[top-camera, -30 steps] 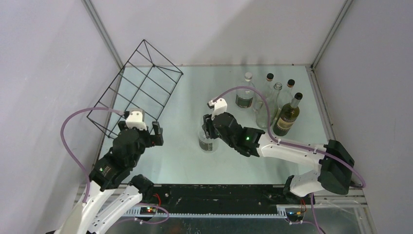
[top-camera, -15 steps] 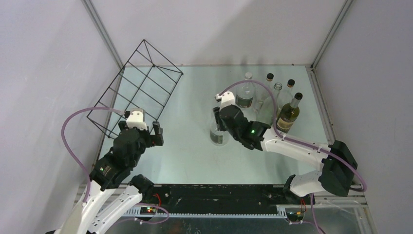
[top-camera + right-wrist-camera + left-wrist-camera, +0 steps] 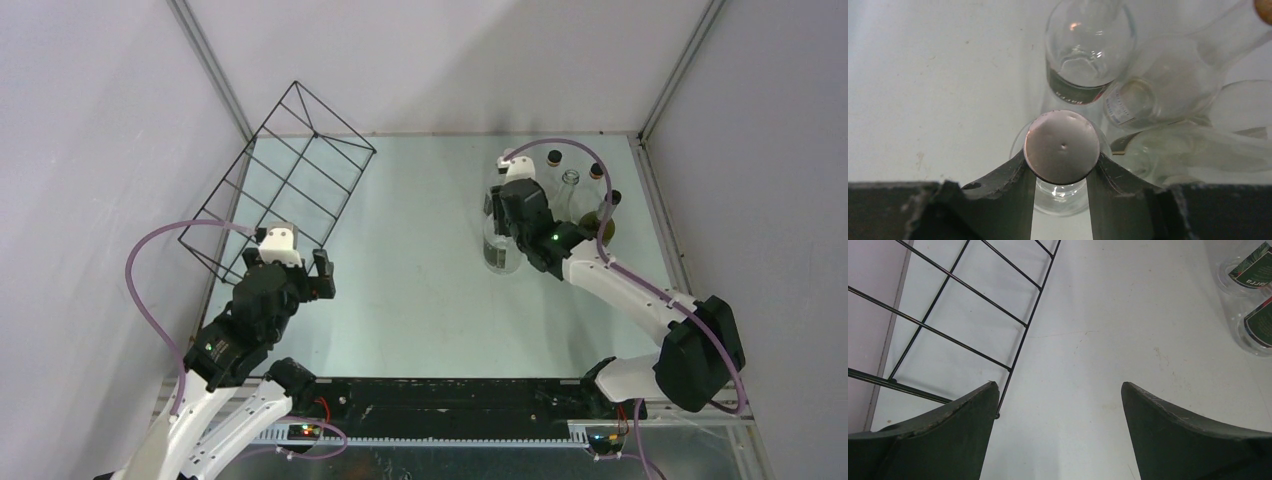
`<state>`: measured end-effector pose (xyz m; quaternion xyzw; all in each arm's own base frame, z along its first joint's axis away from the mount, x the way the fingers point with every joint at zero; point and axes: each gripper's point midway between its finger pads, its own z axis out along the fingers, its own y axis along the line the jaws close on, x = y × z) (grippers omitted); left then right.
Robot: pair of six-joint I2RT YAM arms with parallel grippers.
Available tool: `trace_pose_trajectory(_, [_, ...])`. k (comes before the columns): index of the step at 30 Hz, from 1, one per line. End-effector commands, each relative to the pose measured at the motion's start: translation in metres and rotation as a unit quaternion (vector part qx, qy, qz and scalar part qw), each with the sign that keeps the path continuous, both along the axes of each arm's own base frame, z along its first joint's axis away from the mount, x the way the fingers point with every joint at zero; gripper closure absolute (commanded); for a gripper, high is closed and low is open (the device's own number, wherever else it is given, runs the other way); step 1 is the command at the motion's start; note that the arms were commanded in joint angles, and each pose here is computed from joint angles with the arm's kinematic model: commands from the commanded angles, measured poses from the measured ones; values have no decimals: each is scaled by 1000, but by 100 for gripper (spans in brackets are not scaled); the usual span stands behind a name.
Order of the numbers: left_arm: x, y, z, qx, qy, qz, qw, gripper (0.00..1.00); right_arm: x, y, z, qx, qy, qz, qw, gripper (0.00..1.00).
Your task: Take the wine bottle off the wine rack
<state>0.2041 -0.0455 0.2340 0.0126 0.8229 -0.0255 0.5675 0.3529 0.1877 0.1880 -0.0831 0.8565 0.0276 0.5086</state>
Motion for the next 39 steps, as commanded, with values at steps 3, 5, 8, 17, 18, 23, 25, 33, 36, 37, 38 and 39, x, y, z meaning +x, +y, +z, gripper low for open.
trace_pose_trajectory(3, [3, 7, 2, 12, -9, 15, 1000, 0, 36, -8, 64, 62, -98, -11, 993, 100])
trace_pose_trajectory(5, [3, 7, 2, 12, -9, 16, 1000, 0, 42, -10, 66, 65, -104, -13, 992, 100])
trace_pose_trajectory(8, [3, 8, 2, 11, -10, 17, 1000, 0, 51, -13, 75, 80, -122, -15, 989, 100])
trace_pose_trajectory(17, [4, 7, 1, 13, -9, 17, 1000, 0, 69, -15, 86, 100, -155, -15, 983, 100])
trace_pose_trajectory(18, [4, 7, 1, 12, -10, 17, 1000, 0, 71, -15, 84, 92, -155, -13, 984, 100])
trace_pose_trajectory(23, [3, 8, 1, 14, -10, 18, 1000, 0, 74, -18, 74, 62, -149, -11, 987, 88])
trace_pose_trajectory(25, [3, 8, 1, 13, -11, 19, 1000, 0, 73, -19, 70, 56, -143, -9, 988, 75])
trace_pose_trajectory(33, [2, 10, 3, 10, -15, 22, 1000, 0, 61, -21, 65, 51, -119, -3, 992, 38])
trace_pose_trajectory(36, [2, 11, 4, 9, -17, 23, 1000, 0, 54, -23, 72, 55, -120, -2, 991, 31])
trace_pose_trajectory(37, [2, 10, 4, 9, -17, 23, 1000, 0, 51, -23, 79, 60, -126, 1, 990, 30])
trace_pose_trajectory(38, [2, 10, 3, 8, -17, 23, 1000, 0, 49, -23, 83, 62, -129, 4, 990, 27])
trace_pose_trajectory(39, [2, 10, 3, 8, -17, 23, 1000, 0, 44, -23, 94, 70, -140, 8, 988, 26])
